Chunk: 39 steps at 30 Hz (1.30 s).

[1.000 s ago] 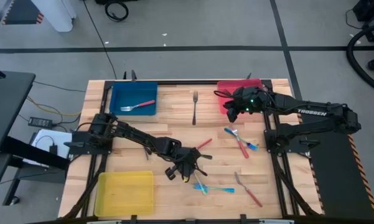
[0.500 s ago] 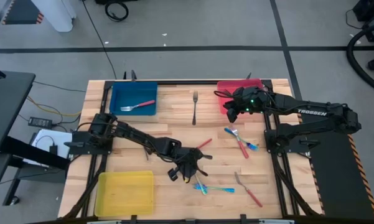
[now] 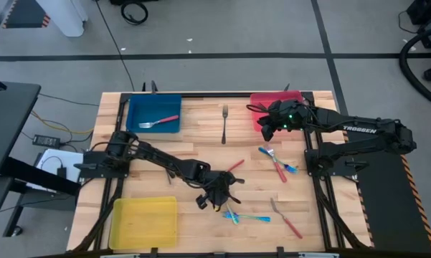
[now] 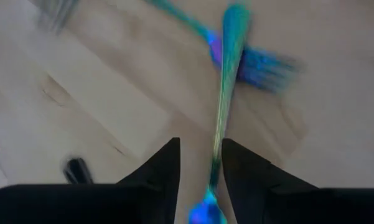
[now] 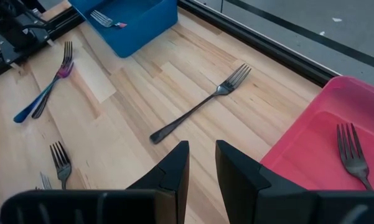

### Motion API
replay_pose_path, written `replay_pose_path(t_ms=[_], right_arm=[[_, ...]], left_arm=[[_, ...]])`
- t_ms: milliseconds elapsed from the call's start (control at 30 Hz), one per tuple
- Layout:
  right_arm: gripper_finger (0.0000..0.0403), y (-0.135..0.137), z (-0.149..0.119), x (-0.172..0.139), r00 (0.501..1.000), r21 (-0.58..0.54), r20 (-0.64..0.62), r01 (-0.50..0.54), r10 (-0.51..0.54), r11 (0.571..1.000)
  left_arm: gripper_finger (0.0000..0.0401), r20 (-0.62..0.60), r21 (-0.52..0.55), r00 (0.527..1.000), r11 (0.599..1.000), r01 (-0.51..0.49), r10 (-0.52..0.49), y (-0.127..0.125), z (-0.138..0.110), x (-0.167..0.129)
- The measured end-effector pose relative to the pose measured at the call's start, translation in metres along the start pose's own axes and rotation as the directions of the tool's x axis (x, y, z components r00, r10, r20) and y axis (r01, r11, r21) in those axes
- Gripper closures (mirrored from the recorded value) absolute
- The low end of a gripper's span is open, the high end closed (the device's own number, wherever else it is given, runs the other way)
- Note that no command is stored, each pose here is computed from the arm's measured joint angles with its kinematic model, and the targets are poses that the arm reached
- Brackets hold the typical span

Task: Sort silverware by color (type)
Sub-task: Put the blue fork into the yellow bin

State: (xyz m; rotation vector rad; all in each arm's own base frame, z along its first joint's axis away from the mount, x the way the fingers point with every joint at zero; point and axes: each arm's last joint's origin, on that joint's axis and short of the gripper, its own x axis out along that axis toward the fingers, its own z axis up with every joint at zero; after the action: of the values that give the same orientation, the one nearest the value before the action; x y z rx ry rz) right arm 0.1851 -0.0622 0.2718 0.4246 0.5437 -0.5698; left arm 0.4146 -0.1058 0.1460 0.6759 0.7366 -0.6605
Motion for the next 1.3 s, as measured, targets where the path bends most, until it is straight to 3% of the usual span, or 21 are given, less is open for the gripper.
replay_pose_path(t_ms=[700,800,967,1300], right_arm=[[0.0315,0.001,0.002,0.0,1.0,0.003,0.018,-0.006,0.006,1.0],[0.0315,0.001,0.002,0.0,1.0,0.003,0.018,-0.007,0.007,1.0],[0.0315,0.001,0.002,0.0,1.0,0.003,0.018,-0.007,0.007,1.0],[0.0315,0.001,0.002,0.0,1.0,0.003,0.017,-0.008,0.008,1.0]], left_arm=[[0.0286,-0.043,-0.079,0.998,0.996,0.033,-0.036,0.0,-0.018,0.02],[0.0308,-0.046,-0.082,0.998,0.996,0.034,-0.038,0.001,-0.019,0.02],[0.0382,-0.055,-0.084,0.997,0.995,0.052,-0.057,-0.002,-0.02,0.02],[0.0389,-0.051,-0.126,0.997,0.991,0.048,-0.055,-0.003,-0.014,0.01]])
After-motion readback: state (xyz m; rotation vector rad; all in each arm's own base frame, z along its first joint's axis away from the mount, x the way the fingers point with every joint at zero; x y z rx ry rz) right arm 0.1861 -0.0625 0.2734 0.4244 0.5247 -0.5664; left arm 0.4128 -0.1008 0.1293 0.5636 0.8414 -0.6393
